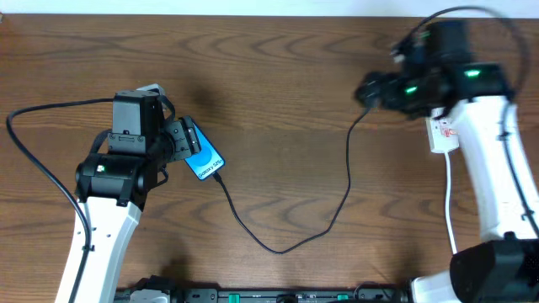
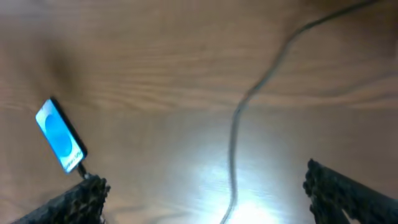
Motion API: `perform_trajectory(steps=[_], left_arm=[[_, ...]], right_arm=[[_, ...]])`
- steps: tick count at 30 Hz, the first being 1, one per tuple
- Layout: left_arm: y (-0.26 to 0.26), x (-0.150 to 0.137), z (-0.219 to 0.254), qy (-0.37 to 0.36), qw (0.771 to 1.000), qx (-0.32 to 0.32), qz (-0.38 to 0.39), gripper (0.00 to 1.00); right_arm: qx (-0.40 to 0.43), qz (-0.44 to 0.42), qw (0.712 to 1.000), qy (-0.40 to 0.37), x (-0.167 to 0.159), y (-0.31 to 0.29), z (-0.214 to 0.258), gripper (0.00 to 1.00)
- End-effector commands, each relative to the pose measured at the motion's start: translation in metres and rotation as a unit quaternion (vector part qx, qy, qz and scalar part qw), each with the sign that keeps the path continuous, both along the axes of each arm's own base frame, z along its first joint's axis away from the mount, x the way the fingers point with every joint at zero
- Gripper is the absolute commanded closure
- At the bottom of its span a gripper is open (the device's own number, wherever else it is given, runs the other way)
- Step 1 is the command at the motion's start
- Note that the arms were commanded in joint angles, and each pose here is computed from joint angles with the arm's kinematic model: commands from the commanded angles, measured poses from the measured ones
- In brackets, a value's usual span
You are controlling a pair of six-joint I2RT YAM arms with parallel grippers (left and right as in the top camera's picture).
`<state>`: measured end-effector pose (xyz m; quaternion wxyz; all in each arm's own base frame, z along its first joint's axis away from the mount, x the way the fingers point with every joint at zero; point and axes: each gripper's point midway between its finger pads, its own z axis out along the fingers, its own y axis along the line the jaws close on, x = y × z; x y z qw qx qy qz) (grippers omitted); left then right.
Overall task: Plug charger to phone and switch on socket
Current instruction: 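Move the right gripper right to the white power strip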
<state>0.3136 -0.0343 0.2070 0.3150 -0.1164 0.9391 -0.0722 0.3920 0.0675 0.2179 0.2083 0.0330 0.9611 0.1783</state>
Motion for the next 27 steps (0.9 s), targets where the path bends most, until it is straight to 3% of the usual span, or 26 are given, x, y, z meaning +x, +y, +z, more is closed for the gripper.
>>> perform_trajectory(steps=[1,13,27], left_arm=[[0.001,0.001,0.002,-0.001,1.000,0.008,-0.002,0.22],[0.001,0.001,0.001,-0.001,1.000,0.008,-0.002,0.22],[0.001,0.001,0.001,0.000,1.000,0.009,-0.002,0.22]], right_arm=[[-0.007,-0.014,0.998,-0.055,0.009,-0.053,0.033,0.01],[-0.012,-0.082,0.993,-0.083,0.006,-0.173,0.028,0.01],[-0.001,-0.041,0.999,-0.007,0.036,-0.202,-0.063,0.01]])
